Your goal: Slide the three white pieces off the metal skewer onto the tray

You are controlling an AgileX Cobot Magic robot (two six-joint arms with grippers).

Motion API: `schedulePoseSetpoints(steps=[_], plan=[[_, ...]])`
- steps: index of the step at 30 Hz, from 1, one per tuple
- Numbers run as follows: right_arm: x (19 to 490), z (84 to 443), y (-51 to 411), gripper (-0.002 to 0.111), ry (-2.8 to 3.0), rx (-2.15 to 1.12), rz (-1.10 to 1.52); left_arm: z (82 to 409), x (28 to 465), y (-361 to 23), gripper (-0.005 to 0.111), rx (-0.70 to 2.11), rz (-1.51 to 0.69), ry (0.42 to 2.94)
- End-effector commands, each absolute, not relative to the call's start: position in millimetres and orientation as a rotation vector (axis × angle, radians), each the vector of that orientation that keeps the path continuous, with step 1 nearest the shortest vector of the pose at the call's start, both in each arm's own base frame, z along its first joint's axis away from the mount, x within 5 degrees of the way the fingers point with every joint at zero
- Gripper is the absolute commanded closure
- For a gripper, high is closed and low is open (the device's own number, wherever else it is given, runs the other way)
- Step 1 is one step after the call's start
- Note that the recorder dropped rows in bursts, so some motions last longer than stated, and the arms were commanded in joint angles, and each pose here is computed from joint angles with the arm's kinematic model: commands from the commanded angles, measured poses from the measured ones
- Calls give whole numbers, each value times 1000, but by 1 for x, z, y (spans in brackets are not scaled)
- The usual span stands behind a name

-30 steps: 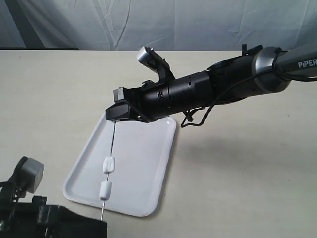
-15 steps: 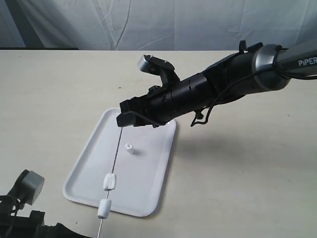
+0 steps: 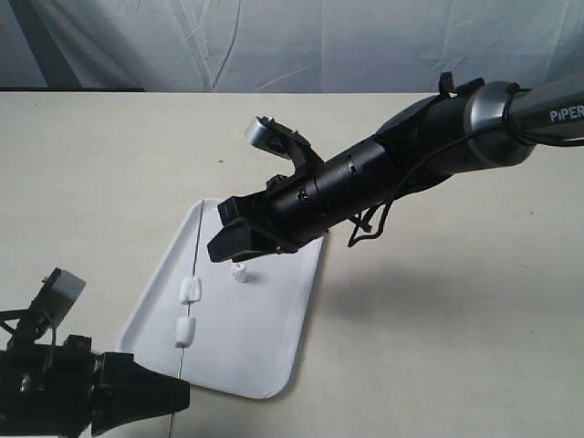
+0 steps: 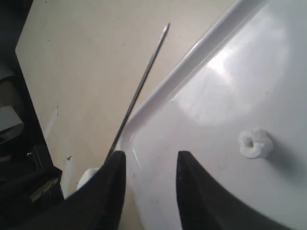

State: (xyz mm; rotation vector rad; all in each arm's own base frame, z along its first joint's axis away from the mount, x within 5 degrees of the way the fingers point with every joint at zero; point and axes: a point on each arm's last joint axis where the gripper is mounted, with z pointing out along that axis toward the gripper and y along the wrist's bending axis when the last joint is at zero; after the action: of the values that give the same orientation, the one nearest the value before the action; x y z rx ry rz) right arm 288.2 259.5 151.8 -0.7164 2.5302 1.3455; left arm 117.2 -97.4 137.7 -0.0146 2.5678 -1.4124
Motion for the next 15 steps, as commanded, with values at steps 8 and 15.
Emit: schedulePoseSetpoints(steps=[8, 15], plan=[[281, 161, 264, 74, 2495, -730, 1539, 150, 133, -101, 107, -9, -1433, 2505], [279, 163, 265, 72, 2479, -754, 1577, 150, 133, -102, 107, -6, -1438, 2501]])
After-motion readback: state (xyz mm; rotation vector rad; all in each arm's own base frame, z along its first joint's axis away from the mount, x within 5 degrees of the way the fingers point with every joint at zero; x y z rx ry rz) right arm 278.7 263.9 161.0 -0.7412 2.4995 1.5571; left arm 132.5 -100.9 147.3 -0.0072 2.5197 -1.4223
